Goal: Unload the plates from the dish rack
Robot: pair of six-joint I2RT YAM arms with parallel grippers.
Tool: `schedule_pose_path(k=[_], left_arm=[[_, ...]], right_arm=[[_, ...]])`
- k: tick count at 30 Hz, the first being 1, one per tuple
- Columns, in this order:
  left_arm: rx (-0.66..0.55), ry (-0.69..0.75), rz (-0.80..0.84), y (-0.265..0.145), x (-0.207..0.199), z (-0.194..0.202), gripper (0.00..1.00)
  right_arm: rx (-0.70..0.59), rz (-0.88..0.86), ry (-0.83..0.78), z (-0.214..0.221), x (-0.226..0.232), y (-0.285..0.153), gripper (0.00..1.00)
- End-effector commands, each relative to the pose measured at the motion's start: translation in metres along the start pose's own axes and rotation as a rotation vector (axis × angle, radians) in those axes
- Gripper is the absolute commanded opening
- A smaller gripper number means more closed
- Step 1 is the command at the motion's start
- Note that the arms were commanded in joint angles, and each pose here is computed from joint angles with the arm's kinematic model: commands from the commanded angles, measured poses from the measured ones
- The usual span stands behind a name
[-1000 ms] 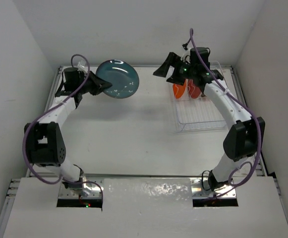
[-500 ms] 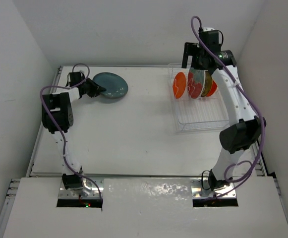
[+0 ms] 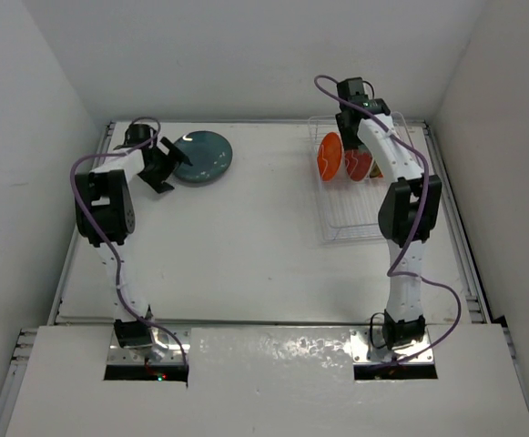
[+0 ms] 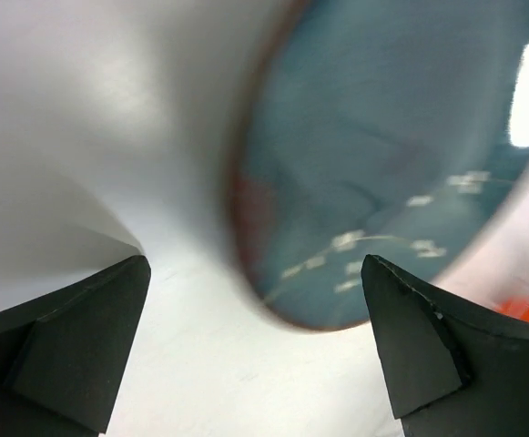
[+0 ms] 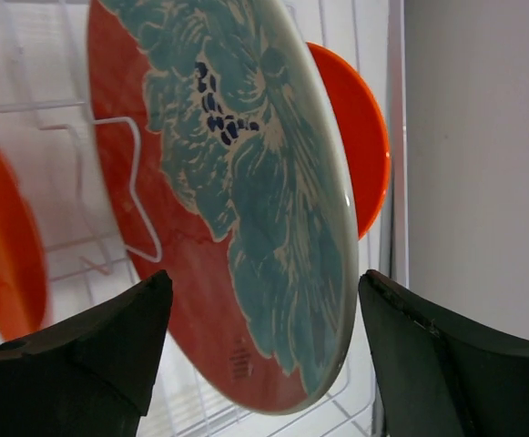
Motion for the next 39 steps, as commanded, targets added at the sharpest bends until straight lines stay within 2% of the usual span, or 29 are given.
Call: schedule_pose_path(k=[1, 4, 5, 11, 12, 16, 22, 26, 30, 32, 33, 34, 35, 37, 39], left_arm=[[0.039, 0.003, -0.409, -0.034, 0.060, 0.022, 1.00], [-0.060, 0.032, -0.477, -0.079, 0.060, 0.018, 1.00], [-0.091, 0.040, -0.482, -0.089, 0.058, 0.015, 1.00], [-0.227, 0.127, -0.360, -0.156, 0.024, 0.012, 1.00], [-0.259, 0.156, -0.320, -0.169, 0.011, 0.014, 1.00], [-0.301, 0.259, -0.240, -0.196, -0.013, 0.030, 1.00], [-0.372, 0.371, -0.105, -0.233, -0.051, 0.055, 1.00], [-0.354, 0.408, -0.017, -0.244, -0.066, 0.063, 1.00], [-0.327, 0.486, 0.234, -0.258, -0.102, 0.071, 1.00], [-0.236, 0.539, 0.396, -0.261, -0.119, 0.087, 1.00], [-0.235, 0.558, 0.477, -0.264, -0.132, 0.087, 1.00], [-0.166, 0.588, 0.583, -0.270, -0.141, 0.099, 1.00], [-0.167, 0.619, 0.685, -0.275, -0.153, 0.101, 1.00], [-0.083, 0.651, 0.832, -0.285, -0.164, 0.116, 1.00], [-0.065, 0.691, 0.942, -0.293, -0.176, 0.123, 1.00]], right_arm=[[-0.069, 0.105, 0.017, -0.019, -0.027, -0.013, 0.80], [-0.079, 0.119, 0.001, -0.022, -0.030, -0.012, 0.61], [-0.083, 0.123, 0.004, -0.022, -0.029, -0.013, 0.49], [-0.158, 0.133, 0.023, -0.016, -0.027, -0.028, 0.22], [-0.153, 0.155, 0.025, -0.014, -0.030, -0.028, 0.00], [-0.163, 0.191, 0.049, -0.013, -0.039, -0.036, 0.00], [-0.242, 0.209, 0.181, -0.026, -0.066, -0.075, 0.00], [-0.288, 0.230, 0.259, -0.038, -0.092, -0.110, 0.00], [-0.360, 0.247, 0.338, -0.037, -0.116, -0.159, 0.00], [-0.372, 0.261, 0.342, -0.032, -0.120, -0.174, 0.00], [-0.378, 0.267, 0.336, -0.030, -0.119, -0.182, 0.00], [-0.389, 0.266, 0.345, -0.026, -0.124, -0.192, 0.00], [-0.375, 0.246, 0.330, -0.021, -0.123, -0.195, 0.00], [-0.406, 0.144, 0.369, -0.016, -0.122, -0.211, 0.00], [-0.463, -0.143, 0.369, -0.018, -0.095, -0.219, 0.00]])
Point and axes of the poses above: each gripper's point midway between its finger pads, its own y axis out along the fingers, its own x axis along the line the jaws close on, z = x × y, the point moved 5 cm from there along -y, back along the fingers, and after that the axes turned 2 degrees about -y, right-handed, at the moved point
